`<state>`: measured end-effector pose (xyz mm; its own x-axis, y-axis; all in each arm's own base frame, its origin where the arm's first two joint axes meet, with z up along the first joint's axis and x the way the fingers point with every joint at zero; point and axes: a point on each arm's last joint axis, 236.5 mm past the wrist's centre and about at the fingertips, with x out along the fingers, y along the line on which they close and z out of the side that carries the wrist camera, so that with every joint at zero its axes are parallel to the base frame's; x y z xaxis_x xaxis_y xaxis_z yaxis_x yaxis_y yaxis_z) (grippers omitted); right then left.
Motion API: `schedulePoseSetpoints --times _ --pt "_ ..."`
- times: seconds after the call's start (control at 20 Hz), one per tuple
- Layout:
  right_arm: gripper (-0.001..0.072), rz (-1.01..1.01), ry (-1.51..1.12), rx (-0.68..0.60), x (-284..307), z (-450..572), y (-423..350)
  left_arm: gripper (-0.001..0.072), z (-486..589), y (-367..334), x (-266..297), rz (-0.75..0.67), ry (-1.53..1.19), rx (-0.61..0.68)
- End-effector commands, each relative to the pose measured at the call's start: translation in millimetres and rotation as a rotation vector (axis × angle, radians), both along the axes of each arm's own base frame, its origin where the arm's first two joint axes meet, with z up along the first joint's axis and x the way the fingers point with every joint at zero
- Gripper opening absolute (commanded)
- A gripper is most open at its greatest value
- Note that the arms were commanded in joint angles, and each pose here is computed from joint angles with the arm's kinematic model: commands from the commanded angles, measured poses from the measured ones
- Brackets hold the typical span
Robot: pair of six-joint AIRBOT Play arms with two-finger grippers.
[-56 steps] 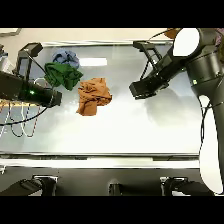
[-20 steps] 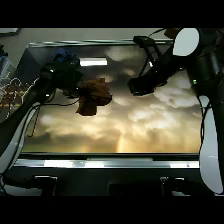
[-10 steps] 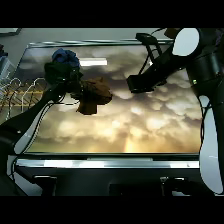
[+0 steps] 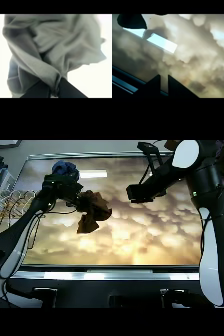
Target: Fold the clothes and pants, and hang the long-sleeved shirts on hangers.
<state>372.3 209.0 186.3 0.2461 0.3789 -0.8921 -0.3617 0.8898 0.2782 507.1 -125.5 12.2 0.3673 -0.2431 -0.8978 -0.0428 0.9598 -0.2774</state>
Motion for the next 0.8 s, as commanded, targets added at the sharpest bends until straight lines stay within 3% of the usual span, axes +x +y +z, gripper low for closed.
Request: schedulePoseSetpoints --times 0.0,0.2,0.35,0.65,0.7,0.75 --pt "0.0151 0.034 0.030 -0.052 -12 -4 -10 0.0013 52 -50 -61 -0.140 0.079 -0.097" --pt "0.0151 0.007 -0.001 -0.167 -21 6 -44 0.0013 78 -162 -103 -0.316 0.044 -0.238" --pt "0.0151 -0.029 -0.042 -0.206 -31 23 -62 0.0013 57 -228 -109 -0.334 0.016 -0.284" --pt "0.0151 -0.022 -0.111 -0.227 -42 44 -76 0.0018 -35 -261 -112 -0.311 0.141 -0.246" --pt "0.0152 -0.014 -0.123 -0.226 -40 45 -75 0.0102 -34 -256 -108 -0.303 0.139 -0.246" --pt "0.0152 -0.015 -0.136 -0.219 -37 46 -73 0.0377 -27 -250 -104 -0.298 0.133 -0.247"
